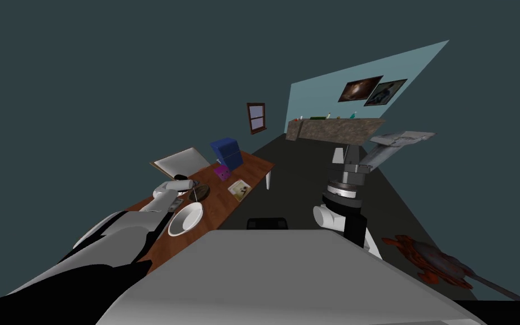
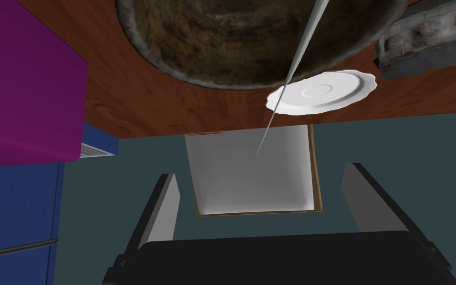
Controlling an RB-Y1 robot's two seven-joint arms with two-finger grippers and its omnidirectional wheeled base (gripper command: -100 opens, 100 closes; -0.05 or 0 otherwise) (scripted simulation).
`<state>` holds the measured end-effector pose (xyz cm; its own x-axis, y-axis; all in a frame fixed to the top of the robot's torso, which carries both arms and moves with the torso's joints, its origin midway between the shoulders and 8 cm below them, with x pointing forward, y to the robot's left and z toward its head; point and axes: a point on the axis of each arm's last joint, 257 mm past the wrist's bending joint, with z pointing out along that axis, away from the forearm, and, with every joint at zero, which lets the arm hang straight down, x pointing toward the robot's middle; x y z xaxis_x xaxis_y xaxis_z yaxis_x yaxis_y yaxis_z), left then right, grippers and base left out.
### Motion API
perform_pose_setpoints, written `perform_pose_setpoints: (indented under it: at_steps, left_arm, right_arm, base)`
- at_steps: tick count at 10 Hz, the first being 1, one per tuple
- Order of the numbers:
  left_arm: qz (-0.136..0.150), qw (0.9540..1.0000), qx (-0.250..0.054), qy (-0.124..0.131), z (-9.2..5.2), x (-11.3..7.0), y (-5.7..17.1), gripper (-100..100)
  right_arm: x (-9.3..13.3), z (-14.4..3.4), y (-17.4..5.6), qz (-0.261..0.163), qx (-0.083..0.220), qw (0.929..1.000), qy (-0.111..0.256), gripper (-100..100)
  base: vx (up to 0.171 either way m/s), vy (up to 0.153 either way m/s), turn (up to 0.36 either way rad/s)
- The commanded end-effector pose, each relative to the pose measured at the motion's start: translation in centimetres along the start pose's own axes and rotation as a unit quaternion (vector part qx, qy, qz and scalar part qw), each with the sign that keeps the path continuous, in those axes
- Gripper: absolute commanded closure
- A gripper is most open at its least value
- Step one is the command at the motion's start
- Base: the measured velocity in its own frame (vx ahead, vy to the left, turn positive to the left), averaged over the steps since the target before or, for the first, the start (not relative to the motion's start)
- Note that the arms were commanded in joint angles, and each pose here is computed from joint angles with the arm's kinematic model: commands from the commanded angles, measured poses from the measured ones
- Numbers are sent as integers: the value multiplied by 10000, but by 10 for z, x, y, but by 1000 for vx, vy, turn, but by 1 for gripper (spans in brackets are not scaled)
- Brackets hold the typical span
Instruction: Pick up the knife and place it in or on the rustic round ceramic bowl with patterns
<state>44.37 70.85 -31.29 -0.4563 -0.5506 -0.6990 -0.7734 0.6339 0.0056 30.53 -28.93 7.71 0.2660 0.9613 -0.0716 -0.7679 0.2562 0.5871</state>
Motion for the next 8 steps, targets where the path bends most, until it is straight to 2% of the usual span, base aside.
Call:
perform_pose_setpoints:
  at_steps: [1, 2, 3, 8]
  left_arm:
    - [9, 10000, 5, 22, -4, -11, -2, -100]
    - [-19, 10000, -1, 22, -2, -6, -1, -100]
    - [-3, 10000, -3, 24, -2, -7, -1, 0]
    - [-5, 10000, -2, 24, -2, -7, -1, 0]
  right_arm:
    - [0, 0, 0, 0, 0, 10000, 0, 0]
    - [0, 0, 0, 0, 0, 10000, 0, 0]
    - [0, 0, 0, 0, 0, 10000, 0, 0]
    - [0, 0, 0, 0, 0, 10000, 0, 0]
  base:
    - [-8, -26, 15]
    - [-3, -11, 1]
    - [0, 0, 0]
    - [0, 0, 0]
